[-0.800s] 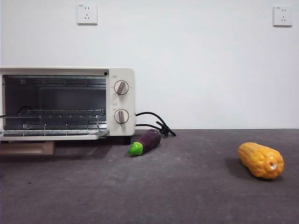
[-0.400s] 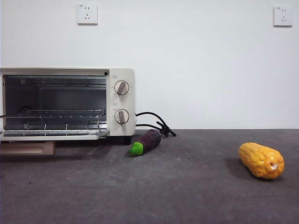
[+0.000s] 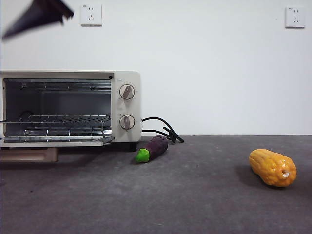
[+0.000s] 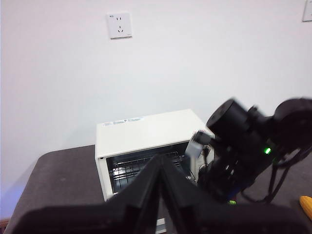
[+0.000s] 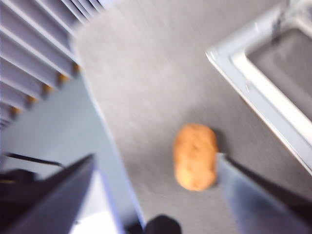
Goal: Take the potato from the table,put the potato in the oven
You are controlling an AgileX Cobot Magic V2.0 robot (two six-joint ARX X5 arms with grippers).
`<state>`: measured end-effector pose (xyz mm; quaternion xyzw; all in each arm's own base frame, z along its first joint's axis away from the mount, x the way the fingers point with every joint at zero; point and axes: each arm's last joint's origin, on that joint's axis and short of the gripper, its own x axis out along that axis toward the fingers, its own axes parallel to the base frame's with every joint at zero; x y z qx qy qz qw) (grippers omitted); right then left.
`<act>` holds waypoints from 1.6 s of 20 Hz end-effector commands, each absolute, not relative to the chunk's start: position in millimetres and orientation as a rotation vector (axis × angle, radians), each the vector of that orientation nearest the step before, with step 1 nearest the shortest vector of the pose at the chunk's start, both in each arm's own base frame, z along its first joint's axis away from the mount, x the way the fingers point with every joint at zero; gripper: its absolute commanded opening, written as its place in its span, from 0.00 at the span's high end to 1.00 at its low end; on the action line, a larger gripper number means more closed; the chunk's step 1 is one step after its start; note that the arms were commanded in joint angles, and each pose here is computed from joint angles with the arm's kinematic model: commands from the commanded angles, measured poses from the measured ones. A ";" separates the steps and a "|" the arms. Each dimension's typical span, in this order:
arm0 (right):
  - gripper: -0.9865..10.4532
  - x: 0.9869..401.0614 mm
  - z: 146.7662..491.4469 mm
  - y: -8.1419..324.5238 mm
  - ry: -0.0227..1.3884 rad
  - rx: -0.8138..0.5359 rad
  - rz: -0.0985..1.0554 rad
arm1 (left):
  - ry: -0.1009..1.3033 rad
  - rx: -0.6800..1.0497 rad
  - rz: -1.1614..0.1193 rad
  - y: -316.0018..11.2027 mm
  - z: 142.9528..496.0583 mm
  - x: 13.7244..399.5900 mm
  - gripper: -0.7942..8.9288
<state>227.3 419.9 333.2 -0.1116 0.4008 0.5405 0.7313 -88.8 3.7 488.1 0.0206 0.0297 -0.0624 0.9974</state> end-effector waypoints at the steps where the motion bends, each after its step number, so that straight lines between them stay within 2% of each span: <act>1: 0.19 226.6 313.4 432.4 0.877 -0.314 1.193 | 0.054 0.032 -0.119 3.7 487.3 -91.1 0.92; 4: 0.19 225.8 288.6 444.3 0.906 -0.373 1.176 | 0.054 0.032 -0.119 3.7 487.3 -91.1 0.92; 13: 0.19 225.7 210.3 478.5 0.983 -0.434 1.179 | 0.057 0.012 -0.119 3.7 487.3 -90.7 0.92; 20: 0.19 232.3 195.2 488.8 0.872 -0.475 1.156 | 0.061 0.000 -0.119 3.7 487.4 -89.6 0.92; 27: 0.19 234.7 162.9 491.9 0.936 -0.512 1.135 | 0.062 0.006 -0.141 6.8 487.6 -88.8 0.92; 31: 0.21 234.8 159.8 492.1 0.944 -0.513 1.128 | 0.060 0.034 -0.128 10.0 487.5 -88.4 0.92; 32: 0.26 234.8 159.7 492.0 0.949 -0.507 1.124 | 0.061 0.035 -0.115 11.1 487.5 -88.3 0.92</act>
